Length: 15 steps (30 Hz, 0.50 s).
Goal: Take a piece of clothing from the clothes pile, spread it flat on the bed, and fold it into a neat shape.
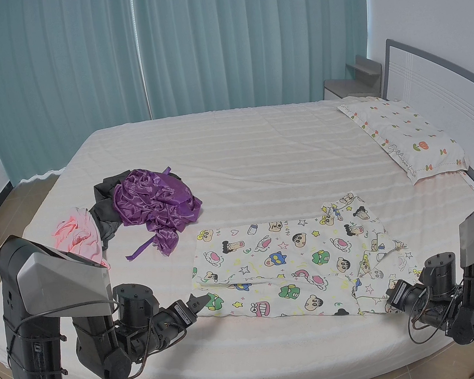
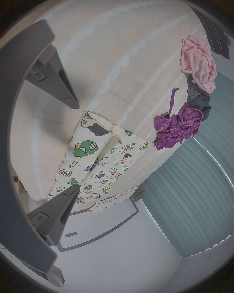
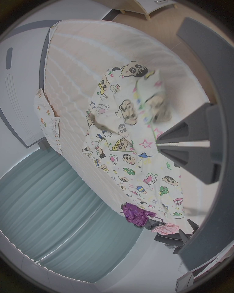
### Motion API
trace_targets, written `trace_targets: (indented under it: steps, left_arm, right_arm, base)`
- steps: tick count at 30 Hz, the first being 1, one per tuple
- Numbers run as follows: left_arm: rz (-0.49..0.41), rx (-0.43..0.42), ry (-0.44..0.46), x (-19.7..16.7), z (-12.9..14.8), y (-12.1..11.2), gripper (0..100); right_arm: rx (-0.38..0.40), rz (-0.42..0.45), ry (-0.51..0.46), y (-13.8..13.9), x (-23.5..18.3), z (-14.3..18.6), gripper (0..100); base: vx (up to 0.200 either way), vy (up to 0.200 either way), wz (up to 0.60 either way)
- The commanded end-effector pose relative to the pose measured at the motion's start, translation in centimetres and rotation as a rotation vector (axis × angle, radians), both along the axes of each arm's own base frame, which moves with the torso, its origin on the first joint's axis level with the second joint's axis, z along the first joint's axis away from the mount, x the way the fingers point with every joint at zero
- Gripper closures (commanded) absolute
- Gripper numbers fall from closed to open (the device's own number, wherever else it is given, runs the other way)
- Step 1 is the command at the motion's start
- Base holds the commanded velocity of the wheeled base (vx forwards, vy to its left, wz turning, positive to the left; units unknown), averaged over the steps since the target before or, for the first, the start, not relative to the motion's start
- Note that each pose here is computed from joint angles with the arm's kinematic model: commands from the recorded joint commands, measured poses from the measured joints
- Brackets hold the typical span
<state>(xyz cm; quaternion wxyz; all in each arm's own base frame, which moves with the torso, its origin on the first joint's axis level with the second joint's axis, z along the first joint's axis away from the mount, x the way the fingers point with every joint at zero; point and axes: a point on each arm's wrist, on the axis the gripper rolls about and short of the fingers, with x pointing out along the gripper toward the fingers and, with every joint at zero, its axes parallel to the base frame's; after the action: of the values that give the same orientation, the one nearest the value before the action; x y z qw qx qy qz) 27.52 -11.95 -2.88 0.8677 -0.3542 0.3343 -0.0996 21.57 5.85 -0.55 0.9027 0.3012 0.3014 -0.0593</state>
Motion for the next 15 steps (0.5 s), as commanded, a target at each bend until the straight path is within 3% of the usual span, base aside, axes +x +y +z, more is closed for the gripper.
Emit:
trace_targets:
  steps: [1,9,10,15]
  left_arm:
    - [0.0,0.0,0.002,0.0,-0.1,0.0,0]
    - [0.0,0.0,0.002,0.0,-0.1,0.0,0]
    - [0.0,0.0,0.002,0.0,-0.1,0.0,0]
    - [0.0,0.0,0.002,0.0,-0.1,0.0,0]
  right_arm:
    - [-0.007,0.013,0.007,0.2,-0.2,-0.2,0]
    - [-0.013,0.008,-0.03,-0.3,-0.3,0.7,0]
    - [-0.015,-0.046,-0.031,-1.6,0.3,0.6,0]
    - [0.007,-0.1,-0.051,-4.2,1.9,0.3,0]
  base:
    - [0.0,0.0,0.0]
    - [0.0,0.0,0.0]
    - [0.0,0.0,0.0]
    - [0.0,0.0,0.0]
